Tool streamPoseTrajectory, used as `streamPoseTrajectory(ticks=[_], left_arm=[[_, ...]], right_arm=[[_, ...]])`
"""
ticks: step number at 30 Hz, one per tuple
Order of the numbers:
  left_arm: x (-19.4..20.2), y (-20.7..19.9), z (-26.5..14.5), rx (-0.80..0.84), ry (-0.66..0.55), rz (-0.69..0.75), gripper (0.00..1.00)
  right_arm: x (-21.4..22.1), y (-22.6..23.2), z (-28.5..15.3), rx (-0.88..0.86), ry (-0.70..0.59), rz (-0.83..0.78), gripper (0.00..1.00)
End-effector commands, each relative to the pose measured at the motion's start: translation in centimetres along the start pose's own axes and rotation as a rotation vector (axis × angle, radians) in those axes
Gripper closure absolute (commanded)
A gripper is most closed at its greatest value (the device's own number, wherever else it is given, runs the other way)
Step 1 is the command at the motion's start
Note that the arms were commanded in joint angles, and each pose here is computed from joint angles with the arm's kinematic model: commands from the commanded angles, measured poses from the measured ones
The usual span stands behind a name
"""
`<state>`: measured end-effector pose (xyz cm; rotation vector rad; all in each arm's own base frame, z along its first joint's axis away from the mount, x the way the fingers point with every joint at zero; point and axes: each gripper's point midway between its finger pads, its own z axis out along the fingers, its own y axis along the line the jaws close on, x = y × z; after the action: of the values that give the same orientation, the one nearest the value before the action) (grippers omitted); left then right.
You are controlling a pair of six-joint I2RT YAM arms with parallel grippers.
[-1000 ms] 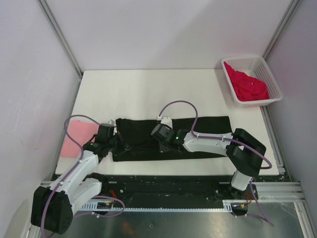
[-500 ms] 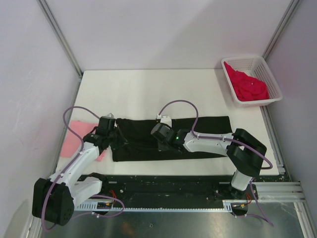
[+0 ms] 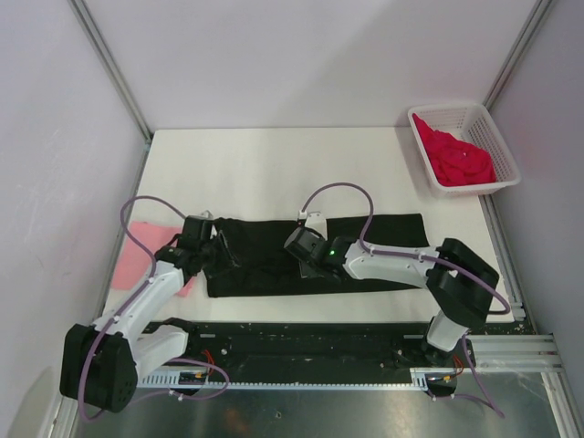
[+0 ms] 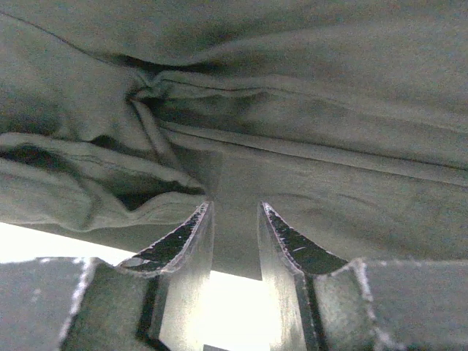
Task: Fold and stack the t-shirts
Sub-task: Fold the other side of the tshirt into a rectangle
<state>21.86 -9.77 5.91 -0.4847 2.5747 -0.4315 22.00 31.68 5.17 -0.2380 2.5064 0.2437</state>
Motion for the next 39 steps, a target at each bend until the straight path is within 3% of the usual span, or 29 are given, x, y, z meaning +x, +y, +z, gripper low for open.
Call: streamPoseTrajectory(ticks=[1, 12, 24, 27, 32, 39], left_arm=[[-1.4, -3.4, -1.4, 0.143, -0.028, 0.049, 0.61], [2.8, -6.4, -1.5, 0.251, 0.069, 0.050, 0.87], [4.3, 0.1, 3.4, -0.018, 0.079, -0.086, 1.00], [4.0, 0.6, 3.4, -0.032, 0.064, -0.108, 1.00], [1.5, -1.7, 1.3, 0.055, -0.014, -0.092, 0.97], [0.2, -1.8, -3.5, 0.046, -0.112, -0.233, 0.69]], right_arm=[[-3.4, 1.0, -2.9, -0.065, -0.108, 0.062, 0.66], [-2.2, 4.6, -1.3, -0.205, -0.046, 0.070, 0.70], [0.1, 2.8, 2.0, -0.126, 0.042, 0.065, 0.74], [0.2, 2.7, 1.9, -0.119, 0.046, 0.063, 0.74], [-1.1, 2.6, 0.8, -0.138, 0.017, 0.070, 0.74], [-5.0, 1.8, -2.6, -0.189, -0.070, 0.112, 0.73]])
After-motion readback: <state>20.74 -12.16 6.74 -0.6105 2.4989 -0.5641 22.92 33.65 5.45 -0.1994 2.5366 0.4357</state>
